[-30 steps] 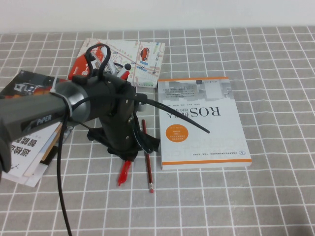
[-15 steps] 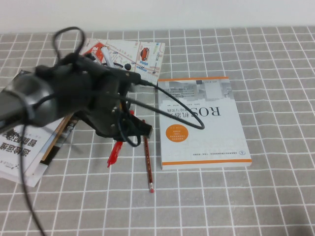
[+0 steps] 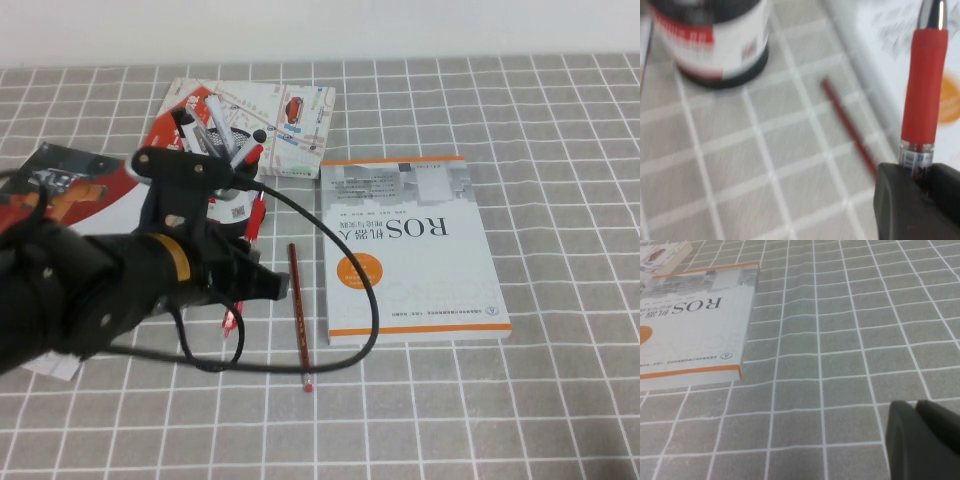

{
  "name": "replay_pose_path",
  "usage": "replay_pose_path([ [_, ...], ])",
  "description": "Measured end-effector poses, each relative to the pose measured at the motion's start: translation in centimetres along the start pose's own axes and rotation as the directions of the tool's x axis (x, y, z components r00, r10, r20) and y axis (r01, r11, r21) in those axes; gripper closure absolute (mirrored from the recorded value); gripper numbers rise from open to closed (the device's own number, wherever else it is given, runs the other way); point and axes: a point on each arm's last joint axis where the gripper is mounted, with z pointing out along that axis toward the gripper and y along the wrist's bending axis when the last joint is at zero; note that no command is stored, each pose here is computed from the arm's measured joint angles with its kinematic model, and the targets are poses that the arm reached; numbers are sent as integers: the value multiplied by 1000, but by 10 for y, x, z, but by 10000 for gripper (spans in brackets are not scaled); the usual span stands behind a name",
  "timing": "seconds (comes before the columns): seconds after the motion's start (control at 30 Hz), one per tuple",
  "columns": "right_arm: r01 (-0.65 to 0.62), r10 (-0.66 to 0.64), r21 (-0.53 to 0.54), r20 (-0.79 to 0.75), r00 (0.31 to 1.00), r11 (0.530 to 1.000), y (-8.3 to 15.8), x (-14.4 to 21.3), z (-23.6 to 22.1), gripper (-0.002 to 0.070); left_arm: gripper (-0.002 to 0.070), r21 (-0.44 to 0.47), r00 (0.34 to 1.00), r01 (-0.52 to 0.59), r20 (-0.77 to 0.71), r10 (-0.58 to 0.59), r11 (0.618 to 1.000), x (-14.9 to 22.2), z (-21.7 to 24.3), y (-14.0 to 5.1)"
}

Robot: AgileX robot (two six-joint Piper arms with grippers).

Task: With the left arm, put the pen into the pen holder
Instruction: Place the pen onto the pen holder

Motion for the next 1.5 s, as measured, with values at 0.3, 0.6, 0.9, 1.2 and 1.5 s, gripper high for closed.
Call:
replay_pose_path([
  [0.3, 0, 0, 0, 0, 1000, 1000, 0, 0, 0, 690, 605, 57, 896, 27, 440, -50, 998, -26, -10, 25],
  [0.6, 0, 0, 0, 0, 1000, 1000, 0, 0, 0, 690, 605, 27, 751, 107, 653, -99, 994, -38, 1, 74],
  [0.9, 0, 0, 0, 0, 1000, 1000, 0, 0, 0, 690, 605, 25, 742, 128, 660, -113, 991, -49, 40, 91],
  [1.2, 0, 0, 0, 0, 1000, 1000, 0, 0, 0, 690, 605, 26, 775, 139, 620, -125, 990, -45, 74, 96],
  [1.5, 0, 0, 0, 0, 1000, 1000, 0, 0, 0, 690, 605, 31, 783, 142, 608, -131, 989, -38, 87, 97],
])
